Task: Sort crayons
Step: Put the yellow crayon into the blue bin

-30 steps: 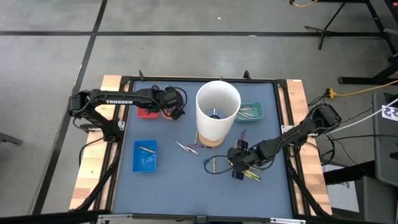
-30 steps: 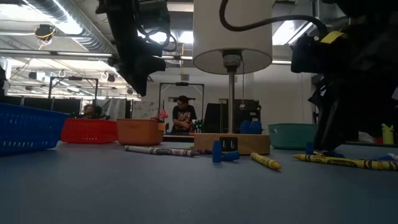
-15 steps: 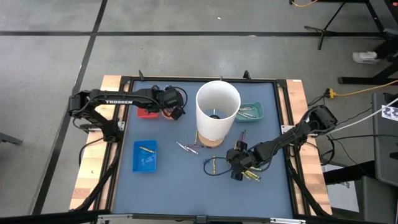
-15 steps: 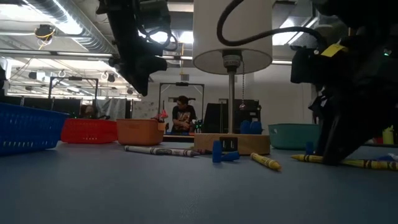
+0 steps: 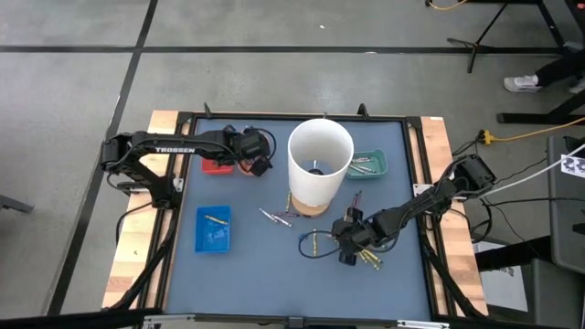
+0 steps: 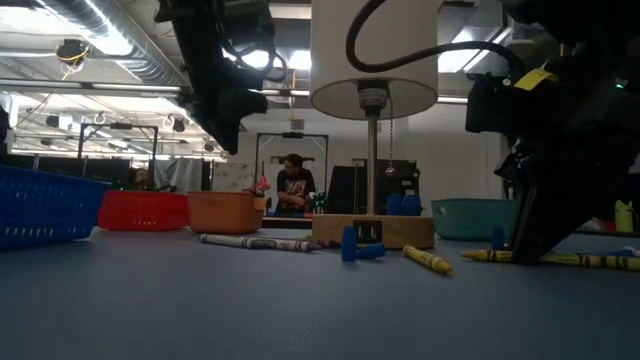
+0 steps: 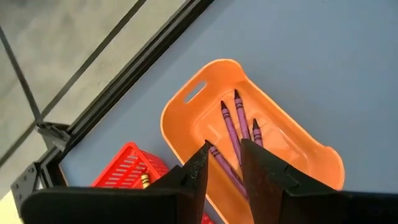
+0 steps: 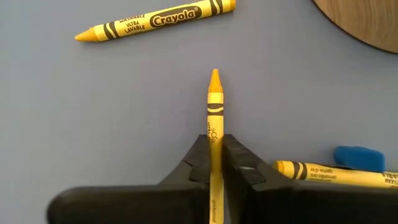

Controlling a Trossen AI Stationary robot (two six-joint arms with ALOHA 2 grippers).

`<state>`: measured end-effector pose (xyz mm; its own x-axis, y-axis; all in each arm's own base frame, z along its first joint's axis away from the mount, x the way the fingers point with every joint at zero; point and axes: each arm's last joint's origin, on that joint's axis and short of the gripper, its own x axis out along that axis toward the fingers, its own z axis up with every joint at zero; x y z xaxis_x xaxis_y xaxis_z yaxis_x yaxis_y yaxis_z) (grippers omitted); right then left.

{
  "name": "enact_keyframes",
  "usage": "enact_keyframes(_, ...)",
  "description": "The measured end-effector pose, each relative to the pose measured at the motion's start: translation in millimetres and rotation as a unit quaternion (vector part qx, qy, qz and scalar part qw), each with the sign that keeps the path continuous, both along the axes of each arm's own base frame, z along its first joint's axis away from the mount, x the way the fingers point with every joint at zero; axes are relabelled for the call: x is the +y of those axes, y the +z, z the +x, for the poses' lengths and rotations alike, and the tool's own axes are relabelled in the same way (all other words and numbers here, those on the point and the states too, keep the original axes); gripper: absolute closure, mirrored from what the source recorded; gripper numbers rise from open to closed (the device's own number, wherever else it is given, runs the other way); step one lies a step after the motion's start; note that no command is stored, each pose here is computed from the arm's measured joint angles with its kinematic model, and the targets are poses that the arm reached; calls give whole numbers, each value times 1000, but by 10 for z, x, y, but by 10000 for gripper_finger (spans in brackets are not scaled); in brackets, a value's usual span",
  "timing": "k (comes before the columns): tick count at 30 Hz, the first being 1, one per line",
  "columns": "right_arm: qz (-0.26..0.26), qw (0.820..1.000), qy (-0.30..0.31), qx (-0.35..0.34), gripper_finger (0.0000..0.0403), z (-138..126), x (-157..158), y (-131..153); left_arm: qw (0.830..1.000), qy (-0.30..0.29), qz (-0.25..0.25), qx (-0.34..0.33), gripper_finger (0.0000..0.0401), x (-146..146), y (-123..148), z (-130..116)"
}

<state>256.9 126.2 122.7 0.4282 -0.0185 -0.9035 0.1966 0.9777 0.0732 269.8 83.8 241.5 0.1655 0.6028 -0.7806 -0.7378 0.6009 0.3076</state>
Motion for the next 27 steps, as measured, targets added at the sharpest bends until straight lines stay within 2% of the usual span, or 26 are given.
enact_keyframes(8,-5,1000,11,1,382,34,16,46,997,-64,-41,-3,323,-230,-13,64)
enact_keyframes(17,-22,997,72,-8,388,210,108,303,982,-166,-88,-8,323,-768,-23,132)
enact_keyframes(27,-43,994,92,-27,383,313,151,488,973,-194,-114,-42,323,-1311,-20,100)
